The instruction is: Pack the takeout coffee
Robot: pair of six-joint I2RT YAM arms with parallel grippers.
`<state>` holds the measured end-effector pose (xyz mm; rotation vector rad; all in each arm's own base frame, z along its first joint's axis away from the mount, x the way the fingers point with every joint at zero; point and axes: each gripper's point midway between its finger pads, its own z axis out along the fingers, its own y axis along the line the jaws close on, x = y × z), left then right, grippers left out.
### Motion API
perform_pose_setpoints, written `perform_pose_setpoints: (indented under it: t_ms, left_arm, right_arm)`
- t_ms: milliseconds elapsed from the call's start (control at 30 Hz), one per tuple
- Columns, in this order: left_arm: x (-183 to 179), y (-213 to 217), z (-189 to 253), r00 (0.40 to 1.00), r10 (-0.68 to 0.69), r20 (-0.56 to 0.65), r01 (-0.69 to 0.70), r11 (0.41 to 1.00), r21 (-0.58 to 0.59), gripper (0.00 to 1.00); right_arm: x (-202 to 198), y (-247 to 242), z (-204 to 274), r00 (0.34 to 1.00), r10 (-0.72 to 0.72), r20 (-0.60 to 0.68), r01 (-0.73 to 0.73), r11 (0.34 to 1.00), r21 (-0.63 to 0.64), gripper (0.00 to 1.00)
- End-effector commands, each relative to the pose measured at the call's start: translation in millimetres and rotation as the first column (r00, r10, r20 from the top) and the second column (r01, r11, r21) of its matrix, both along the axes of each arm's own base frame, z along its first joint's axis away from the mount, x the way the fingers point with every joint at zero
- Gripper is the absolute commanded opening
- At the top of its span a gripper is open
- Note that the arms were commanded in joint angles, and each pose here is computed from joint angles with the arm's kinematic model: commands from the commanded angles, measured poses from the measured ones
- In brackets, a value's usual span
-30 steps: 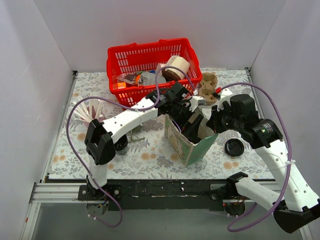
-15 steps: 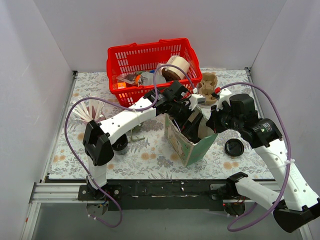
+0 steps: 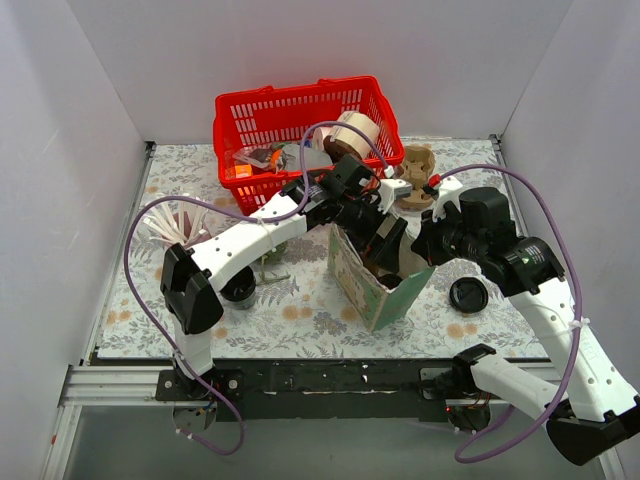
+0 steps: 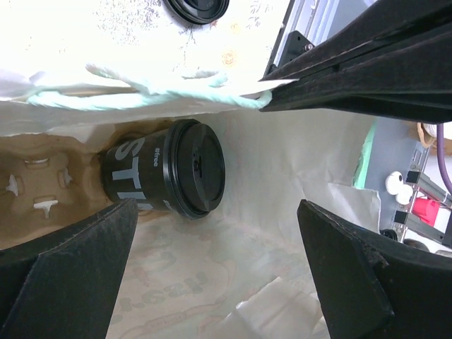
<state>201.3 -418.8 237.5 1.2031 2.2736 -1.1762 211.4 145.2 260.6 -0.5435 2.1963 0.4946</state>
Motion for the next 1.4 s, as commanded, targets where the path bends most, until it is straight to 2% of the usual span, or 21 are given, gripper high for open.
perform_pose_setpoints:
  t_ms: [0, 233, 733, 1067, 1267, 1367]
  left_arm:
    - [3, 0, 47, 0.996, 0.018, 0.085, -0.009, 0.994, -0.105, 0.98]
    - [8, -3, 55, 0.993, 0.028, 0.115, -0.013, 0.991, -0.131, 0.98]
    - [22, -2, 70, 0.979, 0.155, 0.135, -0.132, 0.976, -0.171, 0.98]
    - [28, 1, 79, 0.971, 0.203, 0.124, -0.177, 0.964, -0.199, 0.98]
    - [22, 0, 82, 0.976, 0.212, 0.058, -0.196, 0.960, -0.198, 0.98]
    - [28, 5, 81, 0.962, 0.257, 0.089, -0.237, 0.952, -0.193, 0.98]
  right_arm:
    - [7, 5, 13, 0.998, 0.022, 0.065, -0.024, 0.999, 0.025, 0.01]
    - [7, 6, 14, 0.997, 0.027, 0.068, -0.029, 0.999, 0.030, 0.01]
    - [5, 7, 14, 0.997, 0.041, 0.064, -0.043, 0.999, 0.030, 0.01]
    - [5, 7, 13, 0.997, 0.040, 0.061, -0.042, 0.999, 0.030, 0.01]
    - [6, 8, 12, 0.997, 0.042, 0.058, -0.044, 0.999, 0.028, 0.01]
    - [6, 8, 13, 0.997, 0.042, 0.063, -0.044, 0.999, 0.030, 0.01]
